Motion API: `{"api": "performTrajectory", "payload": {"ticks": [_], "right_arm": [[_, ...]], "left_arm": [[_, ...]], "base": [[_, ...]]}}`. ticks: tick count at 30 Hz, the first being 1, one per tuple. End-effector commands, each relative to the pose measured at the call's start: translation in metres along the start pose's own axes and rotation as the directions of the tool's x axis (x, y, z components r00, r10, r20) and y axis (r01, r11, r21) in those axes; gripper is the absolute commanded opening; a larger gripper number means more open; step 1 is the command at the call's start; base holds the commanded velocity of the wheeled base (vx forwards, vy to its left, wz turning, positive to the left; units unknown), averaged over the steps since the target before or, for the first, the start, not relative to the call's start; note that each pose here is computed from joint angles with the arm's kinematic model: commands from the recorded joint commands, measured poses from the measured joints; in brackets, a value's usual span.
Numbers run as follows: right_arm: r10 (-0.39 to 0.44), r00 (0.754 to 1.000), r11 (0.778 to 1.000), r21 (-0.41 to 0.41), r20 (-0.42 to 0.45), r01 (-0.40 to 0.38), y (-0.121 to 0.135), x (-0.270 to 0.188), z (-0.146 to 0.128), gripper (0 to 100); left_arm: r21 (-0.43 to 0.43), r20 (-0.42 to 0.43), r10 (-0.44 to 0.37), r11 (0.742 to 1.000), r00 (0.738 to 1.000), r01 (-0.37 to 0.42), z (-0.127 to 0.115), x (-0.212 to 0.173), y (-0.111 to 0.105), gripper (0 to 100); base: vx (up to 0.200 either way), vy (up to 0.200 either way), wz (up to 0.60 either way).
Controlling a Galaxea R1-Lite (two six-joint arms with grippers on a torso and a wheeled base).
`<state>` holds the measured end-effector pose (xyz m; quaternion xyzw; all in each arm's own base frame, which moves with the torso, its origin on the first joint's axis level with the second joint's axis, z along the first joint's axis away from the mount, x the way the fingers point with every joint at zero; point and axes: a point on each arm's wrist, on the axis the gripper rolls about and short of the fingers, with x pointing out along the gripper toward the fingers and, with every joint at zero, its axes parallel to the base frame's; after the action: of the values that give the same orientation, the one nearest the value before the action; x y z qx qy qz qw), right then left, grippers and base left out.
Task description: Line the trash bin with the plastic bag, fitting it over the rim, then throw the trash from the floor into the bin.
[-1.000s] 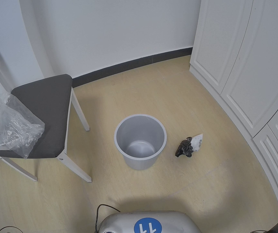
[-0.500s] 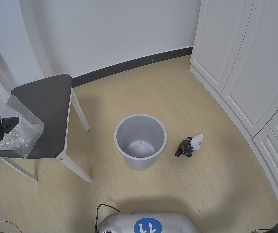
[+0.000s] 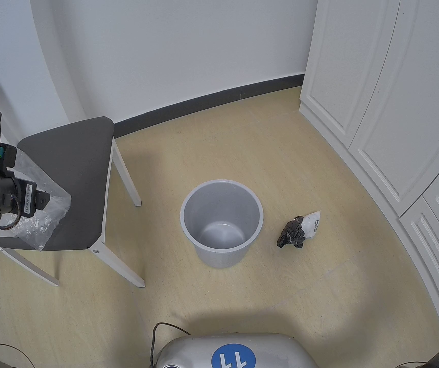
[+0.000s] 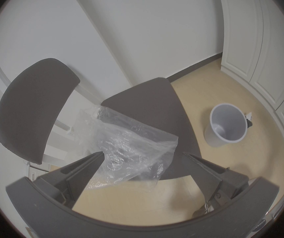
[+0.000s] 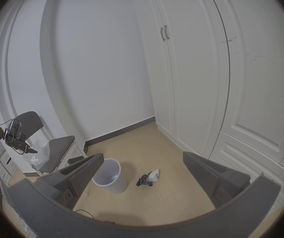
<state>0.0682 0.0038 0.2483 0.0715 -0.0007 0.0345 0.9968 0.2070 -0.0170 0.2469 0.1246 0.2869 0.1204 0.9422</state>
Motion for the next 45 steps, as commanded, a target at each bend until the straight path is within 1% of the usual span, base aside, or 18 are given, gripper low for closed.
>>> {"api": "performTrajectory", "payload": {"ticks": [1,6,12,15,20,24,25,27,29,31,33,34,37,40,45], "right_arm": [[0.002,1.000,1.000,0.000,-0.002,-0.002,0.000,0.000,-0.001,100],[0.003,1.000,1.000,0.000,-0.004,-0.003,0.000,0.000,-0.002,100],[0.013,1.000,1.000,0.000,-0.008,-0.013,0.000,0.000,-0.003,100],[0.020,1.000,1.000,-0.005,-0.012,-0.020,0.001,0.000,-0.004,100],[0.028,0.999,0.999,-0.028,-0.021,-0.029,0.001,-0.001,-0.007,100],[0.029,0.999,0.999,-0.031,-0.018,-0.029,0.001,-0.002,-0.008,100],[0.029,0.999,0.999,-0.031,-0.018,-0.029,0.001,-0.002,-0.008,100],[0.036,0.999,0.999,-0.032,-0.018,-0.037,0.001,-0.003,-0.009,100],[0.038,0.999,0.999,-0.035,-0.018,-0.039,0.001,-0.004,-0.009,100],[0.037,0.999,0.997,-0.063,-0.023,-0.039,0.001,-0.003,-0.011,100],[0.039,0.999,0.997,-0.066,-0.024,-0.040,0.001,-0.003,-0.011,100],[0.040,0.999,0.997,-0.069,-0.028,-0.042,0.001,-0.003,-0.012,100],[0.041,0.999,0.997,-0.068,-0.029,-0.043,0.001,-0.003,-0.012,100],[0.040,0.999,0.997,-0.067,-0.025,-0.042,0.001,-0.004,-0.012,100],[0.040,0.999,0.997,-0.069,-0.018,-0.041,0.001,-0.004,-0.012,100]], "left_arm": [[0.026,-0.040,-0.003,1.000,0.999,0.004,-0.007,0.008,-0.005,100],[0.059,-0.071,-0.020,0.998,0.997,0.025,-0.015,0.013,-0.013,100],[0.088,-0.071,-0.044,0.995,0.997,0.050,-0.017,0.013,-0.024,100],[0.108,-0.071,-0.016,0.994,0.997,0.023,-0.019,0.016,-0.030,100],[0.125,-0.069,0.036,0.992,0.997,-0.028,-0.018,0.036,-0.041,100],[0.180,-0.061,0.064,0.982,0.996,-0.052,-0.023,0.050,-0.049,100],[0.180,-0.061,0.064,0.982,0.996,-0.052,-0.023,0.050,-0.049,100],[0.214,-0.029,0.094,0.973,0.995,-0.086,-0.025,0.059,-0.052,100],[0.225,-0.018,0.106,0.969,0.994,-0.099,-0.026,0.063,-0.053,100],[0.250,0.018,0.131,0.959,0.991,-0.131,-0.029,0.070,-0.054,100],[0.259,0.026,0.137,0.956,0.990,-0.139,-0.030,0.073,-0.054,100],[0.274,0.040,0.152,0.949,0.988,-0.157,-0.031,0.076,-0.054,100],[0.287,0.052,0.179,0.939,0.982,-0.186,-0.034,0.079,-0.053,100],[0.298,0.056,0.187,0.934,0.981,-0.195,-0.037,0.079,-0.052,100],[0.298,0.057,0.192,0.933,0.980,-0.201,-0.040,0.078,-0.050,100]], "base": [[0.000,0.000,0.00],[0.000,0.000,0.00],[0.000,0.000,0.00],[0.000,0.000,0.00],[0.000,0.000,0.00],[0.000,0.000,0.00],[0.000,0.000,0.00],[0.000,0.000,0.00],[0.000,0.000,0.00],[0.000,0.000,0.00],[0.000,0.000,0.00],[0.000,0.000,0.00],[0.000,0.000,0.00],[0.000,0.000,0.00],[0.000,0.000,0.00]]}}
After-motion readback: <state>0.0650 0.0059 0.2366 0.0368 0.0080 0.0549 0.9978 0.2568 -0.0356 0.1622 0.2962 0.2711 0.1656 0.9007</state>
